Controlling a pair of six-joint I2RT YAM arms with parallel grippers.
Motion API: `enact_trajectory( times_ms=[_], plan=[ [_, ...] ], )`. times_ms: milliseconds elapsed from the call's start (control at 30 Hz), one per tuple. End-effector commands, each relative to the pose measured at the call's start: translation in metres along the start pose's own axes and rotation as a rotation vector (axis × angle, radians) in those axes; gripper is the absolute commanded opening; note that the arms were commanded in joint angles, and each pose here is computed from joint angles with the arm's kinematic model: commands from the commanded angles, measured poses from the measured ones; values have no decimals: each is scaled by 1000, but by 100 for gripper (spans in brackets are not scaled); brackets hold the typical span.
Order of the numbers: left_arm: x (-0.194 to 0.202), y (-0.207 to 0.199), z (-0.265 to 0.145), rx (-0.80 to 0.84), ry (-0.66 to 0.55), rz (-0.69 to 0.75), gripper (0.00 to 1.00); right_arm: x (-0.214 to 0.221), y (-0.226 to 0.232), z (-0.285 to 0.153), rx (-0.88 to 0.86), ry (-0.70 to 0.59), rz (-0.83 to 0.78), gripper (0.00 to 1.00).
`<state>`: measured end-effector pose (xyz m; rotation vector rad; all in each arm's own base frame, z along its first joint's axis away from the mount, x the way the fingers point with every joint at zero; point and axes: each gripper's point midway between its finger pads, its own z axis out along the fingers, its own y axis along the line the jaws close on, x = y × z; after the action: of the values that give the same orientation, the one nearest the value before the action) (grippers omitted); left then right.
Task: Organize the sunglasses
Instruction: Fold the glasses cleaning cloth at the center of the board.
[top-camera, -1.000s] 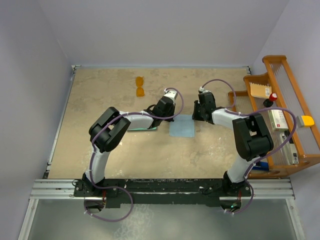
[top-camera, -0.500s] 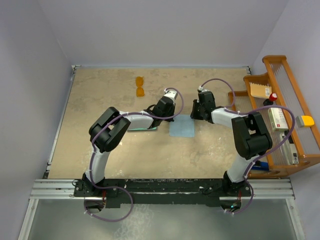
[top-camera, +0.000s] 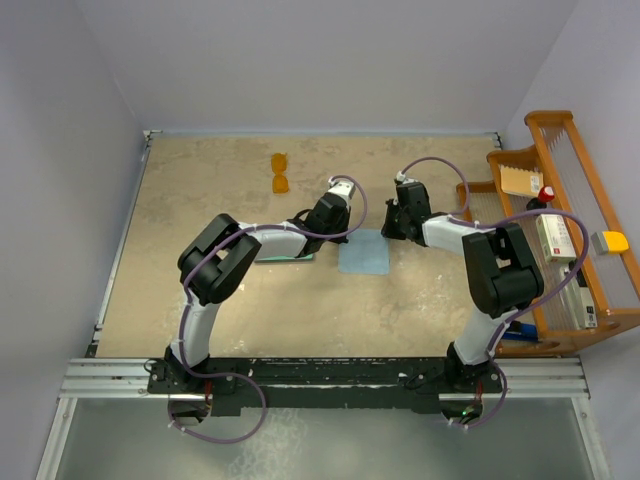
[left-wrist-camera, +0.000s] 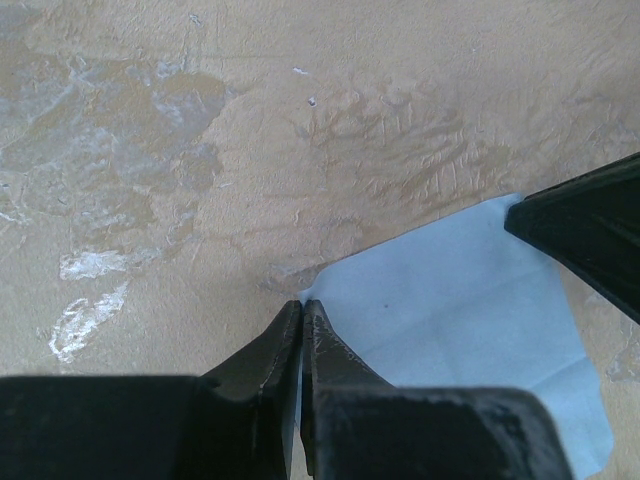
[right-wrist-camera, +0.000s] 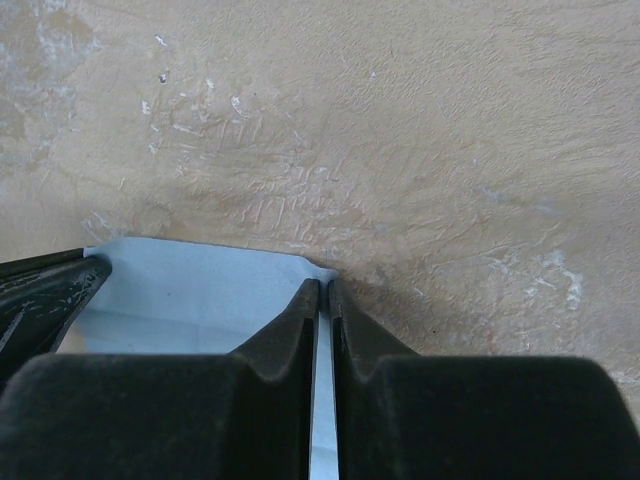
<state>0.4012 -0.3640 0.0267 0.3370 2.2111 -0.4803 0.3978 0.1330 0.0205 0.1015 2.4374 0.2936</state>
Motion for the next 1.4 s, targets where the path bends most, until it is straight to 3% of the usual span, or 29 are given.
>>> enact_trajectory(
  times_ms=[0,100,933,1367],
  plan=[
    [-2,2,-2,1,9,4,0,-7,5,0,-16,-6,5,9],
    [-1,2,-2,1,11,3,0,-7,5,0,-16,-7,4,0],
    [-17,-10,-24,5,-38,8,0,-25,12,-30,-47,-102,-25,0],
    [-25,-19,-37,16,-69,7,0,1,11,-38,-53,-74,-35,0]
  ],
)
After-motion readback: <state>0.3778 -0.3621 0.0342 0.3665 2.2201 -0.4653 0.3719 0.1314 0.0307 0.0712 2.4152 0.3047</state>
